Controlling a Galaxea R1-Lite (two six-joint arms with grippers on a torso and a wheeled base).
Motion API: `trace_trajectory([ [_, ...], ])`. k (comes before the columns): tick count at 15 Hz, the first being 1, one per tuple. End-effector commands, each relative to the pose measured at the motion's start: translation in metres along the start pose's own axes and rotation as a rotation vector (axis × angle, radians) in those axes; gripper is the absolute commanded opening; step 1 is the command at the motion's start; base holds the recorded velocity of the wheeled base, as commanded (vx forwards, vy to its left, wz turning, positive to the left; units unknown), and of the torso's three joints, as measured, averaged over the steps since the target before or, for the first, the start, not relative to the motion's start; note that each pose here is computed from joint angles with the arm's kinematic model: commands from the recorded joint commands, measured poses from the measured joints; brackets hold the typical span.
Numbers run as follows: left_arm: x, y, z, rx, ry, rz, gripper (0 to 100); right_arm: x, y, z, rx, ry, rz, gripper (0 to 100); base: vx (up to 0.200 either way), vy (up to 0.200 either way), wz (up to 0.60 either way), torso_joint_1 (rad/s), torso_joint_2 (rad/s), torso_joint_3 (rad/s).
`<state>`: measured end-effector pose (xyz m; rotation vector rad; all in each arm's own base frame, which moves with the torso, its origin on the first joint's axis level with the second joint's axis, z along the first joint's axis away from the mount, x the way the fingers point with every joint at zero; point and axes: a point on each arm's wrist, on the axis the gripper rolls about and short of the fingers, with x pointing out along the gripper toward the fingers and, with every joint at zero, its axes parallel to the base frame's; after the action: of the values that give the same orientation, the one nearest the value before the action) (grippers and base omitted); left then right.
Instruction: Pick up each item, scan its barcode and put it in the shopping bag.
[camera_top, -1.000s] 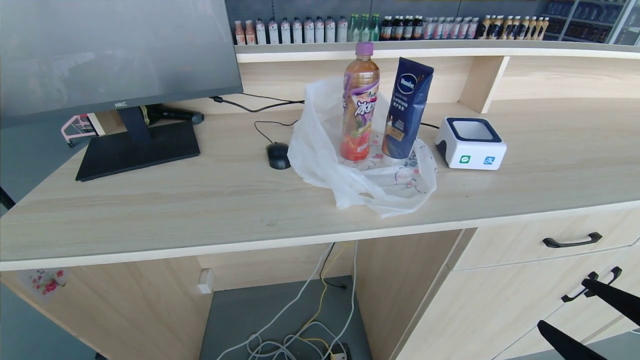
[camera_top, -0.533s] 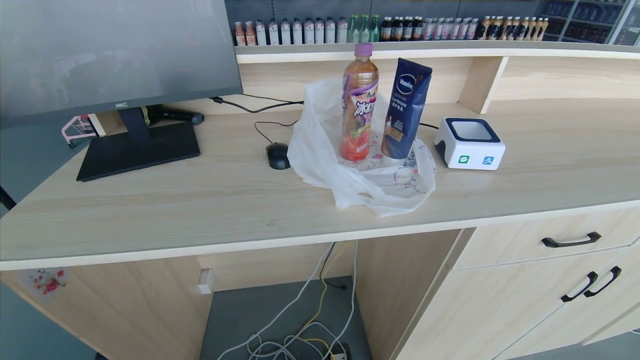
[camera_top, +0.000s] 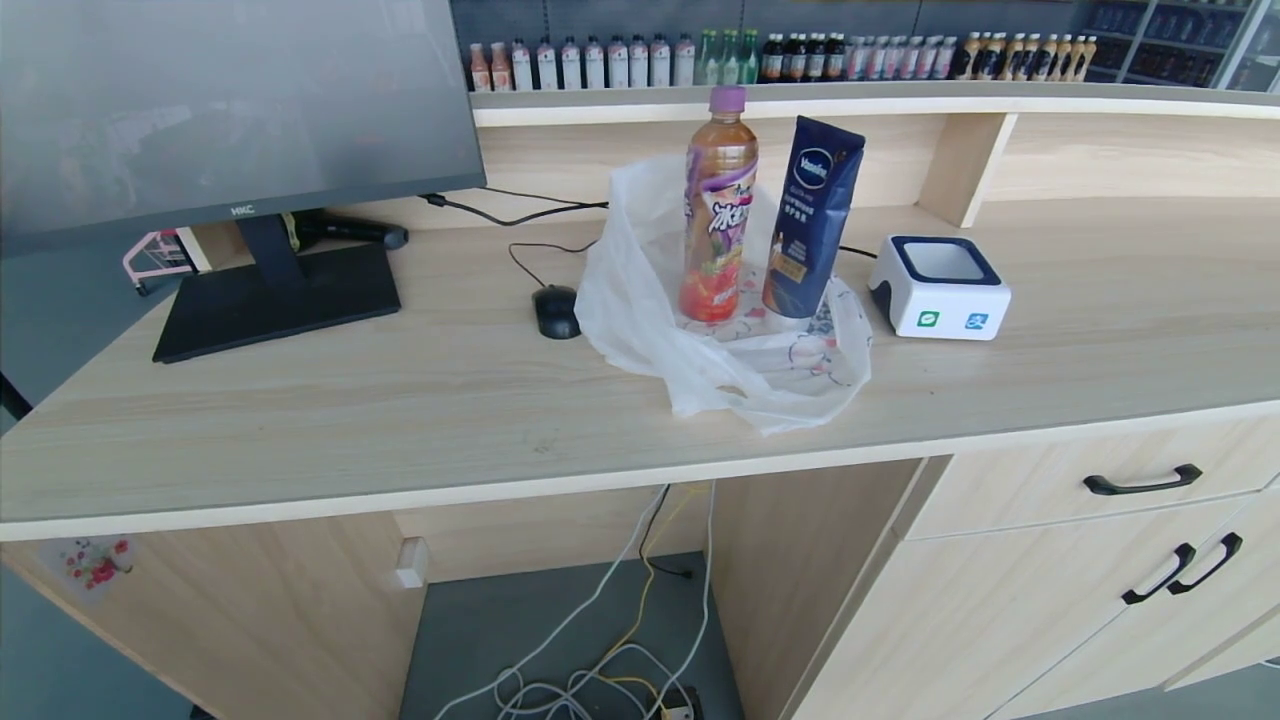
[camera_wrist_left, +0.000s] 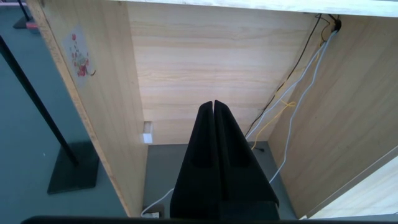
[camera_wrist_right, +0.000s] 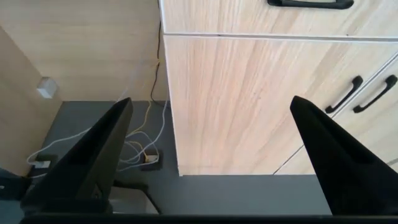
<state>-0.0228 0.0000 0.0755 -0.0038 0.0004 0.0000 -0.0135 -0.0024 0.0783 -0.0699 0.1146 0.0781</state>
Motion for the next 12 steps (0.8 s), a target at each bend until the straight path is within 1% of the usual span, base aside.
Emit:
trace_trajectory([
  [1,0.0,0.0,0.0,-0.001,0.0,0.0,0,-0.0019,0.0003,-0.0007,0.011,-0.022,-0.033,100,0.0,0.0,0.0,0.0,0.0,0.0],
  [3,0.0,0.0,0.0,-0.001,0.0,0.0,0,0.0006,0.0016,0.0002,0.022,0.019,-0.137,100,0.0,0.0,0.0,0.0,0.0,0.0],
  [4,0.0,0.0,0.0,-0.001,0.0,0.0,0,-0.0002,0.0021,-0.0001,0.024,0.009,-0.161,100,0.0,0.0,0.0,0.0,0.0,0.0],
  [5,0.0,0.0,0.0,-0.001,0.0,0.0,0,-0.004,0.0027,-0.0013,0.024,-0.043,-0.167,100,0.0,0.0,0.0,0.0,0.0,0.0],
  [6,0.0,0.0,0.0,0.001,0.0,0.0,0,-0.0052,0.0026,-0.0017,0.025,-0.059,-0.151,100,0.0,0.0,0.0,0.0,0.0,0.0],
  [7,0.0,0.0,0.0,0.001,0.0,0.0,0,-0.0089,0.0023,-0.0033,0.019,-0.112,-0.12,100,0.0,0.0,0.0,0.0,0.0,0.0],
  [11,0.0,0.0,0.0,0.001,0.0,0.0,0,-0.0088,0.0023,-0.0034,0.048,-0.11,-0.118,100,0.0,0.0,0.0,0.0,0.0,0.0],
  [12,0.0,0.0,0.0,0.001,0.0,0.0,0,-0.0088,0.0023,-0.0034,0.049,-0.11,-0.118,100,-0.2,0.0,0.0,-0.002,0.0,0.002],
])
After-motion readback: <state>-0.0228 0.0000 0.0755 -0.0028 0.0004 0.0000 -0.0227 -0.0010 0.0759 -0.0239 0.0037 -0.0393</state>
